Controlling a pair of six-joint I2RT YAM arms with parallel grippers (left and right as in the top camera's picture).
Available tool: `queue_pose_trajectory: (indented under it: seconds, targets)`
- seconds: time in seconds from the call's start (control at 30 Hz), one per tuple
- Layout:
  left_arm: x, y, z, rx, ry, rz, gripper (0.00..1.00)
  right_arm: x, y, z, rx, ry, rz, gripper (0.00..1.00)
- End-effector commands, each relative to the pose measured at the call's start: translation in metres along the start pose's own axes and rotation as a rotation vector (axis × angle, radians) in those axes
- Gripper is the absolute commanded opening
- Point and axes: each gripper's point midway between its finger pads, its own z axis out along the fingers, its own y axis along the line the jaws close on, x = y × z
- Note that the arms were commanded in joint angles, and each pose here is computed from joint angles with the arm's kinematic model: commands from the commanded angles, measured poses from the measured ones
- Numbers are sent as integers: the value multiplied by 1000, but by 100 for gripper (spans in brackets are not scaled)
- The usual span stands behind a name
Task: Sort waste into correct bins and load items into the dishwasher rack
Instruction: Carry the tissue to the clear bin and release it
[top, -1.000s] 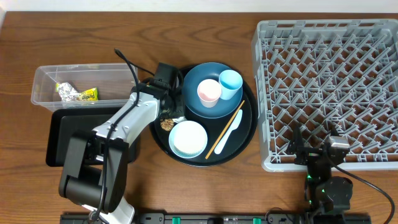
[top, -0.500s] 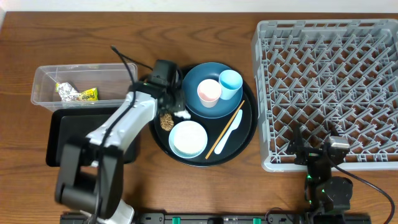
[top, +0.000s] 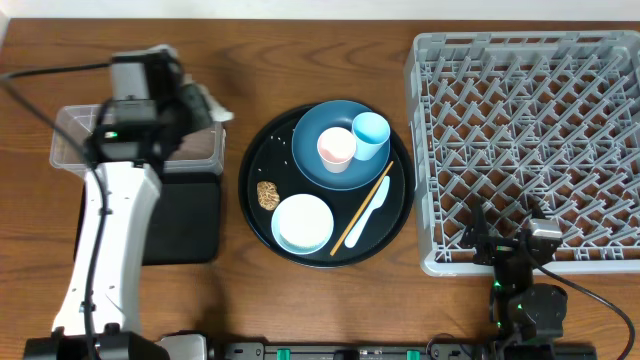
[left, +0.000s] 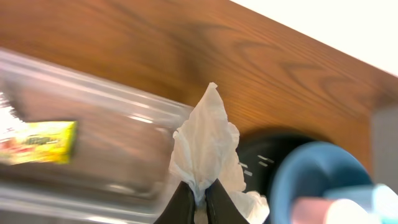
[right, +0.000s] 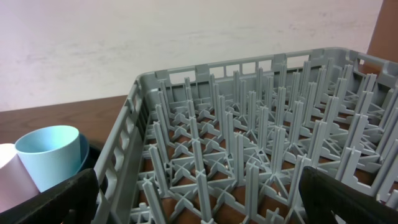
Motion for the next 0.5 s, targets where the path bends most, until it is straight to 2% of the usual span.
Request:
queue_pose_trajectory:
  seconds: [0.0, 0.23, 0.47]
  targets:
    - [-13, 34, -1, -65, -20, -49, 6, 2, 0, 0, 3, 5, -13, 99]
    - [-18, 80, 16, -138, -10, -128, 6, 2, 0, 0, 3, 4, -13, 99]
    - [4, 106, 52, -185, 92, -169, 6, 2, 0, 0, 3, 5, -13, 99]
